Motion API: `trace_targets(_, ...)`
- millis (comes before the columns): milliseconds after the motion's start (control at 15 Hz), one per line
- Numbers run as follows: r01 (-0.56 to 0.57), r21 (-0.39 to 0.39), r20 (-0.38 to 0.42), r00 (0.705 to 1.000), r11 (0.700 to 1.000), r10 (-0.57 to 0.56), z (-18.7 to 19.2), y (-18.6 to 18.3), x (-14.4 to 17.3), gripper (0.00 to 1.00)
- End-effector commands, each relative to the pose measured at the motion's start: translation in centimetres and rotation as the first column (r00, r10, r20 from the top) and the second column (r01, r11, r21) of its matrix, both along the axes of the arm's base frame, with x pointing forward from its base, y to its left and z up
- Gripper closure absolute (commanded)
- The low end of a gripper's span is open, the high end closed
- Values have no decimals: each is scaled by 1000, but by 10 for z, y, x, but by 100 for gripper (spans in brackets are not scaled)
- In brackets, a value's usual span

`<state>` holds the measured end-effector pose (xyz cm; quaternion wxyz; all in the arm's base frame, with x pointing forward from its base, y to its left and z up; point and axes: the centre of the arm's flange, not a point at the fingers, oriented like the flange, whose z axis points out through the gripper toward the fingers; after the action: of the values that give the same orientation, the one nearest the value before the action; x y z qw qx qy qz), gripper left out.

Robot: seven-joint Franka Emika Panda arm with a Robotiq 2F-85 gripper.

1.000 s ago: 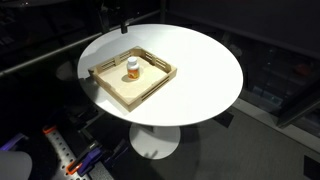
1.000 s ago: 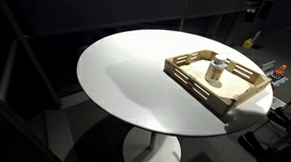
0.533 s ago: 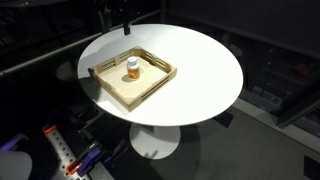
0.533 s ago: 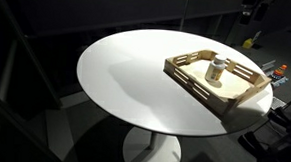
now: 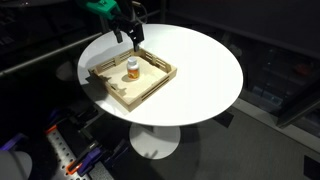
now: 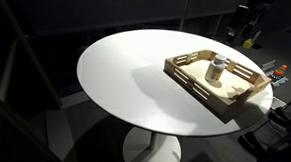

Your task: Place the bottle's lid on the tray

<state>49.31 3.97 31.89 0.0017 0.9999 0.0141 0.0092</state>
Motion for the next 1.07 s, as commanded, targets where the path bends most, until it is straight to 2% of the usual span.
trace_targets(0,41,-6,36,999,999,-41,-20,-12,1,0)
trace_targets(533,41,10,8,999,999,-41,-47,-14,9,0)
trace_targets(1000,13,-1,6,1000,1000,-13,-58,2,19,0)
